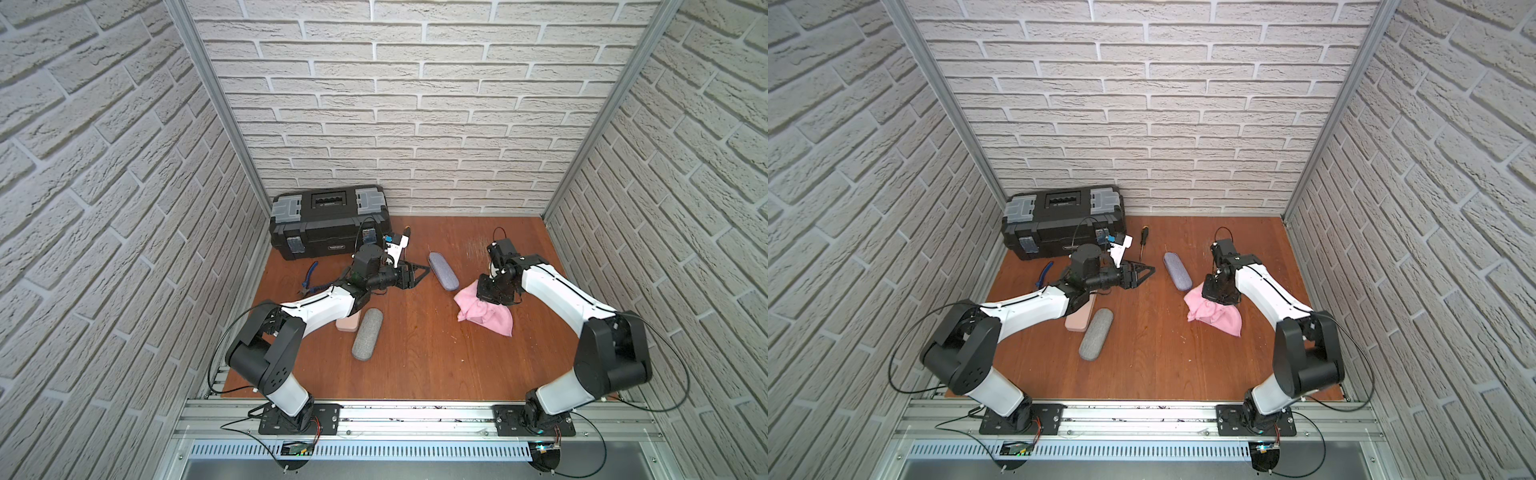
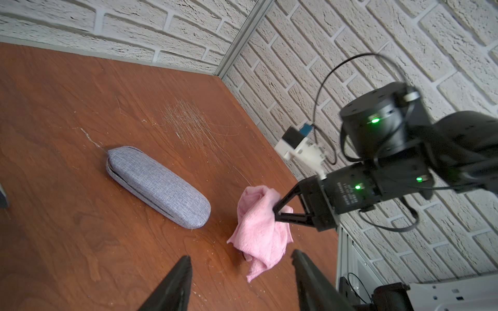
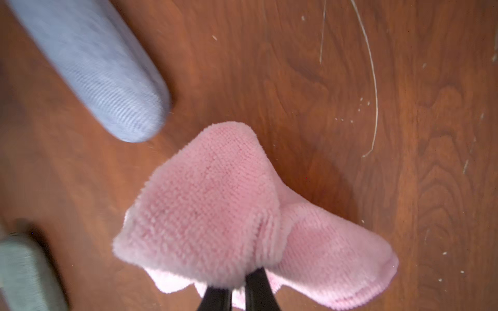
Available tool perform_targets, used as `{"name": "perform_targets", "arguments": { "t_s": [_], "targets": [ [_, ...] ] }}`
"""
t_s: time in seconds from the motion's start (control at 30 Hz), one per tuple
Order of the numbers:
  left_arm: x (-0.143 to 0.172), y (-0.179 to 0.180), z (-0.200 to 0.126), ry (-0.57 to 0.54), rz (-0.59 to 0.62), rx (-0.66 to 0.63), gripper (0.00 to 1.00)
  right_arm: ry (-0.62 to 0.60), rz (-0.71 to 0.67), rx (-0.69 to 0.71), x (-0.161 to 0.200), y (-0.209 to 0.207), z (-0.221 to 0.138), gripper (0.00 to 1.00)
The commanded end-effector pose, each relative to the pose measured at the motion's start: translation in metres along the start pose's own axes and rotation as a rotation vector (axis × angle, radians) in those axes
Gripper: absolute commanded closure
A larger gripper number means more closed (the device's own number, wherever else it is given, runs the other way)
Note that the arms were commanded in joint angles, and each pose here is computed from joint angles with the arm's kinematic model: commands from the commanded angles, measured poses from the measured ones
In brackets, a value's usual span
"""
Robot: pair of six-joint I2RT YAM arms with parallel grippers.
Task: Wipe the eyeglass case
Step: Place the cleaning item at the center of the board, then pick up the cleaning item at the center of the board.
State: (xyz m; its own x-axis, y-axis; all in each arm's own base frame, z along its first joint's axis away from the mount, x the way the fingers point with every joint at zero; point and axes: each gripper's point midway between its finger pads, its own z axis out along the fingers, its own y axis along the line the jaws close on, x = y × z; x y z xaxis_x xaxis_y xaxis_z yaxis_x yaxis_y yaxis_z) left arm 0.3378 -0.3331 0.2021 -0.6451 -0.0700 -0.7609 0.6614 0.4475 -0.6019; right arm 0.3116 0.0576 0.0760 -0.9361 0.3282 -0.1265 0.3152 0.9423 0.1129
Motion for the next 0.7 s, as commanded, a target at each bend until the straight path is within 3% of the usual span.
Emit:
{"name": "perform_targets", "arguments": {
  "t_s": [0.0,0.1,0.23,0.4,0.47,0.5,0.67],
  "targets": [
    [-0.016,-0.004,0.004,-0.045,0.021,0.022,0.38,0.038,-0.081,0.121,-0.002,-0.020,0.015,0.77],
    [-0.019,-0.005,0.002,-0.053,0.034,0.015,0.38,0.084,-0.118,0.203,0.001,-0.033,0.025,0.52],
    [-0.019,-0.003,-0.001,-0.061,0.043,-0.001,0.38,0.103,-0.116,0.164,0.007,-0.028,0.030,0.21],
    [-0.021,0.007,-0.001,-0.051,0.032,-0.032,0.38,0.200,-0.088,0.137,0.024,-0.026,0.062,0.16],
    [-0.022,0.013,0.001,-0.025,0.034,-0.066,0.38,0.255,-0.073,0.127,0.032,-0.025,0.076,0.24],
    [-0.023,0.014,0.002,-0.012,0.042,-0.075,0.39,0.252,-0.072,0.143,0.030,-0.027,0.075,0.33],
    [-0.020,0.025,0.008,0.045,0.023,-0.133,0.41,0.224,0.000,0.064,0.021,-0.034,0.069,0.93]
  ]
}}
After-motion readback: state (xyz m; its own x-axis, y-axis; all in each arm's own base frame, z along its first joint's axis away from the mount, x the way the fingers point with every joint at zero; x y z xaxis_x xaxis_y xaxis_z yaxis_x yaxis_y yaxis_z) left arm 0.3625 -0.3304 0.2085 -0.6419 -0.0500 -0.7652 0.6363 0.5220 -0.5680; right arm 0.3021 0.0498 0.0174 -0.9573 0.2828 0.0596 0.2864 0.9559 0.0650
